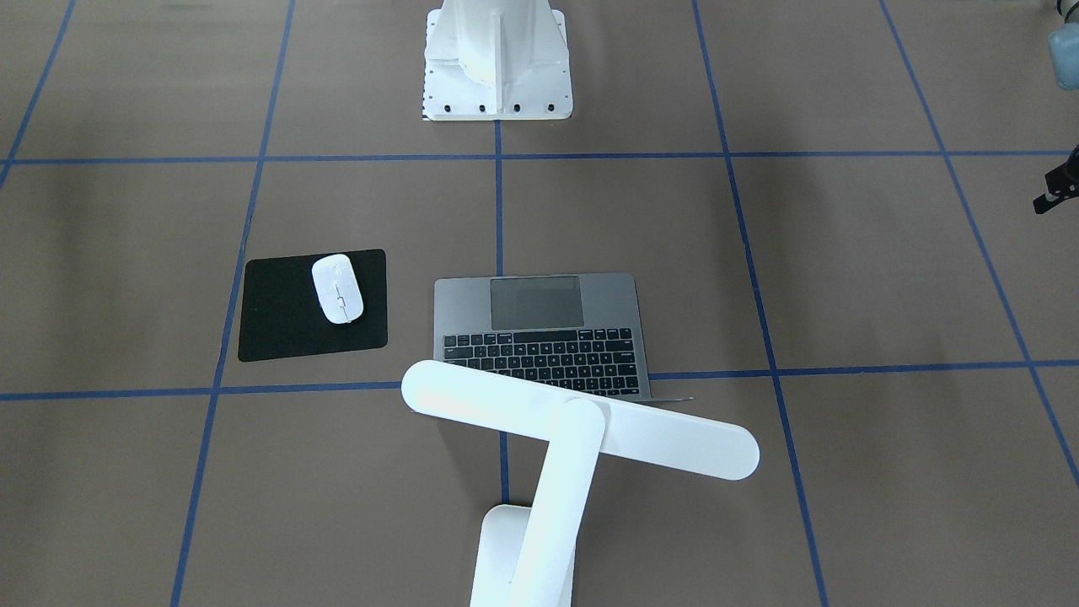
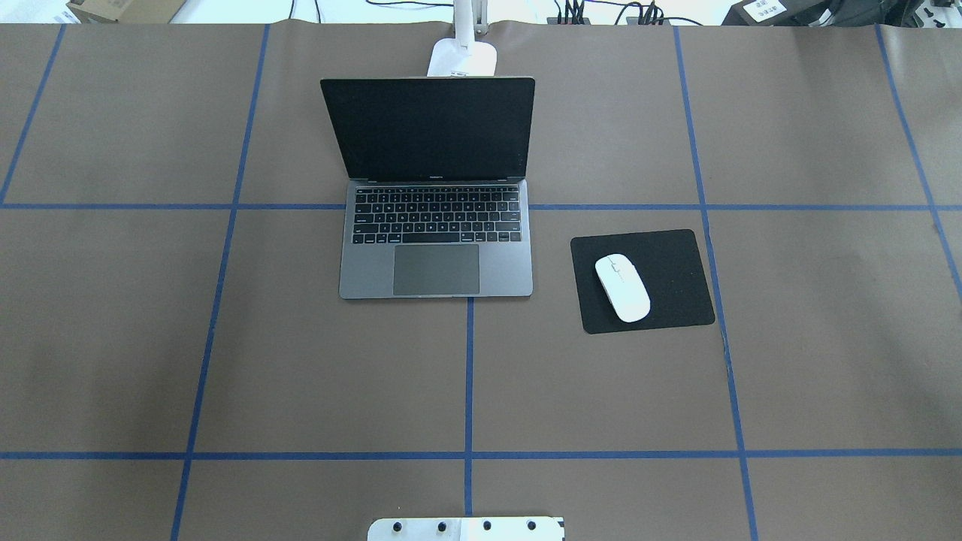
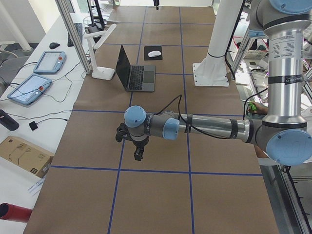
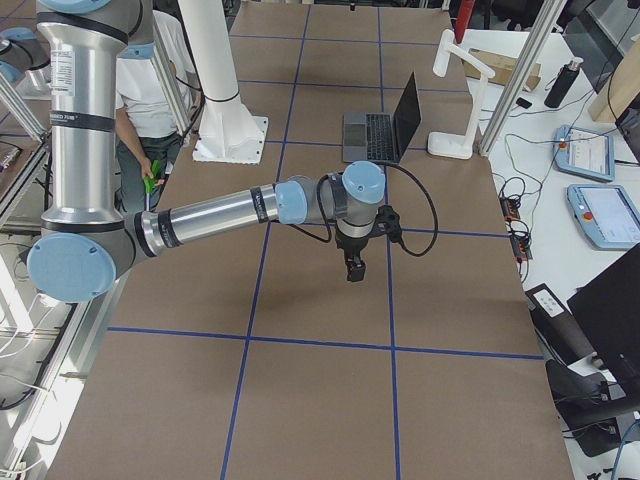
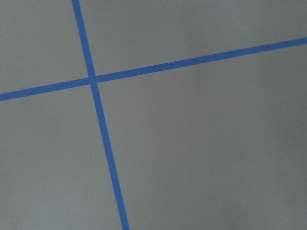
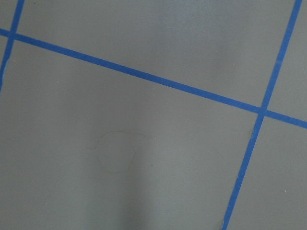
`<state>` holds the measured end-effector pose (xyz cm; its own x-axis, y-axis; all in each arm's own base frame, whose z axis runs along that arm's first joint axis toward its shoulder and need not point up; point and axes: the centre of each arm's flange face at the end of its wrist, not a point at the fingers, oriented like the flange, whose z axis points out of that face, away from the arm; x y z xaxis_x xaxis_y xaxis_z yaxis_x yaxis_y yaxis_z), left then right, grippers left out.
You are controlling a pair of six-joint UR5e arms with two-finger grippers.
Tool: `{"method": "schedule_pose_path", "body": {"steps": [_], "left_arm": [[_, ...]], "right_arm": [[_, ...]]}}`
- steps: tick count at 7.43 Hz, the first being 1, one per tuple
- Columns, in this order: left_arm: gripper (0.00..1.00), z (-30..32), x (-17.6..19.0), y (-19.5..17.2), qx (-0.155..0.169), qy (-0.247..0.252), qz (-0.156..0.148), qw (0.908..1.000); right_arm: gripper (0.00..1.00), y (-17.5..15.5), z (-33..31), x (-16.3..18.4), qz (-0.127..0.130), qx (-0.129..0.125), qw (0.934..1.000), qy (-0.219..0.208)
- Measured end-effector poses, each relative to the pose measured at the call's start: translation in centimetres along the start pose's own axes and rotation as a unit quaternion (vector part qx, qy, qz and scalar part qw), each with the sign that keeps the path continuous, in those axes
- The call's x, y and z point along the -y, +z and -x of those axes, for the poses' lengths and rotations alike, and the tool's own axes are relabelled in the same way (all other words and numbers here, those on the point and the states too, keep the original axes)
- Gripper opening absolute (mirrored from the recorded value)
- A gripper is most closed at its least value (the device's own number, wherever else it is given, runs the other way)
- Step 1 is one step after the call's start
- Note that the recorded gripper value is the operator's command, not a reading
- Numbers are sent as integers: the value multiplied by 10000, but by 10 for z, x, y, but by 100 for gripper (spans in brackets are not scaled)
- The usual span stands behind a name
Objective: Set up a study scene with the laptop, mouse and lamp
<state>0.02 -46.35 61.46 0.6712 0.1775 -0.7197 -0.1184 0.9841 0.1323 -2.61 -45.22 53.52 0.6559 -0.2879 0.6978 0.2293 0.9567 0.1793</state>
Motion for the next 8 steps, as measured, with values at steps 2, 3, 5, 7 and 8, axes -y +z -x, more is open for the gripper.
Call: {"method": "schedule_pose_path", "body": {"steps": [2,3,5,7,8], "left_arm": [[100,6,0,-6,151,-62,-69,9998],[100,5,2,-8,169,-54,-93,9998],[100,6,1,-9,172,-58,-102,9998],[100,0,0,-14,158,-13,-155,9998],[100,-6,-4,-21,132,25,-206,9997]], "right_arm": [[99,1,-4,-8,18,-8,10000,48],[99,1,-5,-8,19,-9,10000,59],[99,2,-7,-9,36,-49,9999,108],[99,-1,-19,-16,17,-190,9996,222],[99,-1,-34,-25,29,-231,9991,345]]}}
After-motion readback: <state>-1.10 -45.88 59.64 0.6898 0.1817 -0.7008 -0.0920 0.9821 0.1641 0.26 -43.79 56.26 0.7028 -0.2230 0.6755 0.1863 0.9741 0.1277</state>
